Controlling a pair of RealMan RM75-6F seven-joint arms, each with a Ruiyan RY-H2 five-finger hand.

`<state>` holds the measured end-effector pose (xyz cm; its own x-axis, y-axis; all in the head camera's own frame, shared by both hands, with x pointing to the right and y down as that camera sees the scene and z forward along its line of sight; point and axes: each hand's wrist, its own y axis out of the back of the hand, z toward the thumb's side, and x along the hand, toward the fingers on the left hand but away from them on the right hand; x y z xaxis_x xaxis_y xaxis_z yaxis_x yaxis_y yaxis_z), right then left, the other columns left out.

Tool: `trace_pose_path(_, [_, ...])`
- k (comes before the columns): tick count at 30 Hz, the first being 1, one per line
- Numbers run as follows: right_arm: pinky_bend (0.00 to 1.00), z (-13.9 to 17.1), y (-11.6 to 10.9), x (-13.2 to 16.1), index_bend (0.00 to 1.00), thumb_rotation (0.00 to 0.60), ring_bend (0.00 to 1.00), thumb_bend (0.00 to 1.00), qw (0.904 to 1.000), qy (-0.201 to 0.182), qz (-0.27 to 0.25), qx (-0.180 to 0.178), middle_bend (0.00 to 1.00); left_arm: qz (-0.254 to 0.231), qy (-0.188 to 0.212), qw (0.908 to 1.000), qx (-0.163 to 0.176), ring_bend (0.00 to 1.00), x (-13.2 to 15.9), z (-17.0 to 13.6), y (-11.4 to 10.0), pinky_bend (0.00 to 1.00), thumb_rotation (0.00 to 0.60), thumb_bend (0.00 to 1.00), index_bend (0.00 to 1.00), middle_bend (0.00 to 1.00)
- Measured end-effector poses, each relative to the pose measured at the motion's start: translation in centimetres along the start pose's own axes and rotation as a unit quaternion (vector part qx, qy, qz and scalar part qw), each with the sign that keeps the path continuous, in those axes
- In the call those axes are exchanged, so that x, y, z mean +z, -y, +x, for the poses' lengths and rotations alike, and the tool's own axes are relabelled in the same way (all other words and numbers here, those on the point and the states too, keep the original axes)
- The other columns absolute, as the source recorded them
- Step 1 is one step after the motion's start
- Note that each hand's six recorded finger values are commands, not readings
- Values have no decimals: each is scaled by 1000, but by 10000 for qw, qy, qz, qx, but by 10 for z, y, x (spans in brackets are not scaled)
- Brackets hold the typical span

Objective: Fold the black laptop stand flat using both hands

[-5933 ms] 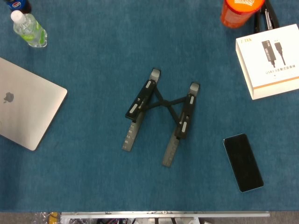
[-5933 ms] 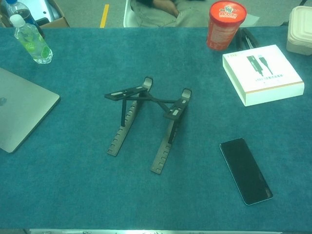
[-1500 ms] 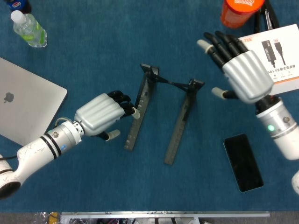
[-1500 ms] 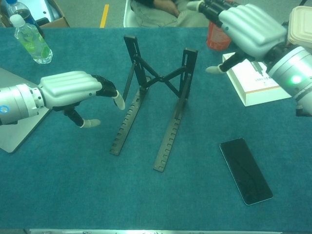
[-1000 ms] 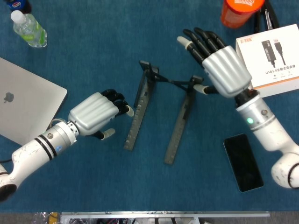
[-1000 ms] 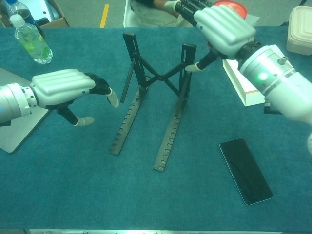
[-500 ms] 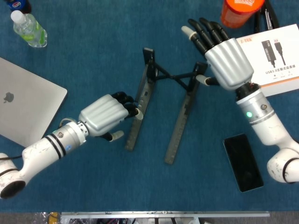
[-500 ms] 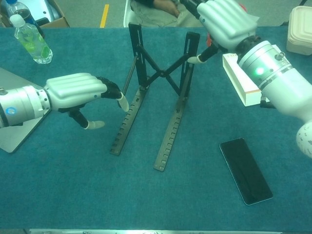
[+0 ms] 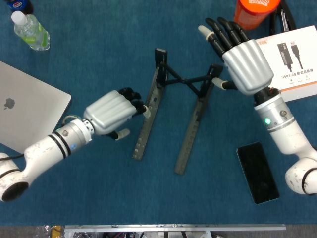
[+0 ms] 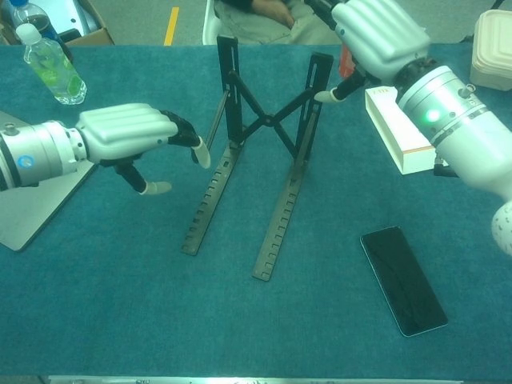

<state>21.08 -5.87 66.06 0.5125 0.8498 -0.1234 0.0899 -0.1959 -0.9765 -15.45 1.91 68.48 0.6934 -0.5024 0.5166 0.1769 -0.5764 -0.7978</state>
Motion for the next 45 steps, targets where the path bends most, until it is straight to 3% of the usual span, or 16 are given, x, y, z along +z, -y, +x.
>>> trace_pose_path(7, [141,0,-1,-2,0,600,0,37,10000,18,-7,-2,51,-253,-74,9997,4,289,0,-7,-6,266,600,329,343,405])
trace_pose_path(15, [142,-1,0,-5,0,600,0,37,10000,44,18,22,51,-264,72,9996,-59,367,8,10,-5,354,600,329,424,494])
trace_pose_path(24, [141,-2,2,-6,0,600,0,37,10000,49,34,55,51,-1038,103,9945,31,370,11,21,-17,366,600,329,424,499])
trace_pose_path(30, [142,-3,2,-7,0,600,0,37,10000,58,29,62,51,-1849,135,9827,8,370,13,21,-22,366,600,329,421,497])
trace_pose_path(37, [141,-3,2,-8,0,600,0,37,9999,67,48,84,51,-2811,297,9591,-112,370,20,27,-25,366,600,329,420,497])
trace_pose_path(40, [141,-3,2,-8,0,600,0,38,9999,71,47,96,51,-2992,387,9533,-150,370,21,33,-25,366,600,330,420,498])
trace_pose_path(45, [141,-3,0,-9,0,600,0,37,9999,82,63,83,51,-2988,448,9531,-147,369,17,45,-23,366,600,329,420,498])
